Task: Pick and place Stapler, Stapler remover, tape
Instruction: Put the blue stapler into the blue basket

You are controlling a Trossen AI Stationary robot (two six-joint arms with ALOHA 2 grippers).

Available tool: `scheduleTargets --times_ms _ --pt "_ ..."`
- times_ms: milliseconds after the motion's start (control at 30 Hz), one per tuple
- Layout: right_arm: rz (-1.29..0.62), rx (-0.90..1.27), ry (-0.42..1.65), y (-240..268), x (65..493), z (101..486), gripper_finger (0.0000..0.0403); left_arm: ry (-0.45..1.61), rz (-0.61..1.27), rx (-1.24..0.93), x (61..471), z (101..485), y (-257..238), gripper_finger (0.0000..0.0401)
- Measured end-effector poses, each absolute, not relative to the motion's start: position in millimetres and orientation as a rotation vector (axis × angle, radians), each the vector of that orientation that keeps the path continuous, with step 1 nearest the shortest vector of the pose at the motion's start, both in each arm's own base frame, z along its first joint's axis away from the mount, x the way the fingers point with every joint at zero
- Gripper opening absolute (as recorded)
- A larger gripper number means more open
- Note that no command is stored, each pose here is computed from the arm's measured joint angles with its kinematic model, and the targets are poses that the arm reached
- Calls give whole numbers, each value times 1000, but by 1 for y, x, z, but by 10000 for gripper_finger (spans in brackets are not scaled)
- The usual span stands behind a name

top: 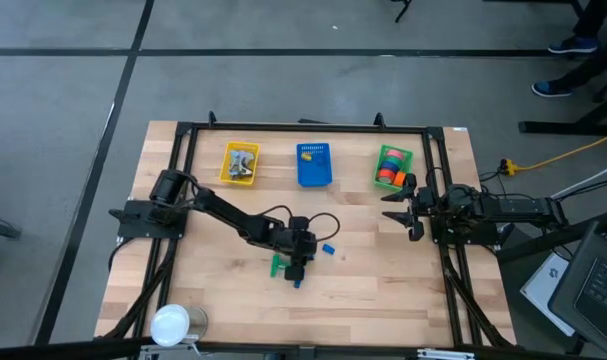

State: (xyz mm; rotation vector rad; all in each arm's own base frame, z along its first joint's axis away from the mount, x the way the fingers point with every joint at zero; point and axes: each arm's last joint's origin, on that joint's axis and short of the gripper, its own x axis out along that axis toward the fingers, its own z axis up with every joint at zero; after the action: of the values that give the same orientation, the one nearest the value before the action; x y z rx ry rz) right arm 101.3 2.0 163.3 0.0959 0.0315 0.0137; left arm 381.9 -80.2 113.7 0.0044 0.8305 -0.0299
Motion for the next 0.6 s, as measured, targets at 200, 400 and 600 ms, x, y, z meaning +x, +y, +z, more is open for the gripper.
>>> scheduleTargets --times_ms 200,400,600 --pt "13 96 30 2 101 164 210 849 -18 13 381 113 -80 141" --pt "13 96 30 2 101 163 210 881 4 -2 378 112 -79 91" --pt "13 96 30 2 101 163 211 883 15 -10 377 115 -77 53"
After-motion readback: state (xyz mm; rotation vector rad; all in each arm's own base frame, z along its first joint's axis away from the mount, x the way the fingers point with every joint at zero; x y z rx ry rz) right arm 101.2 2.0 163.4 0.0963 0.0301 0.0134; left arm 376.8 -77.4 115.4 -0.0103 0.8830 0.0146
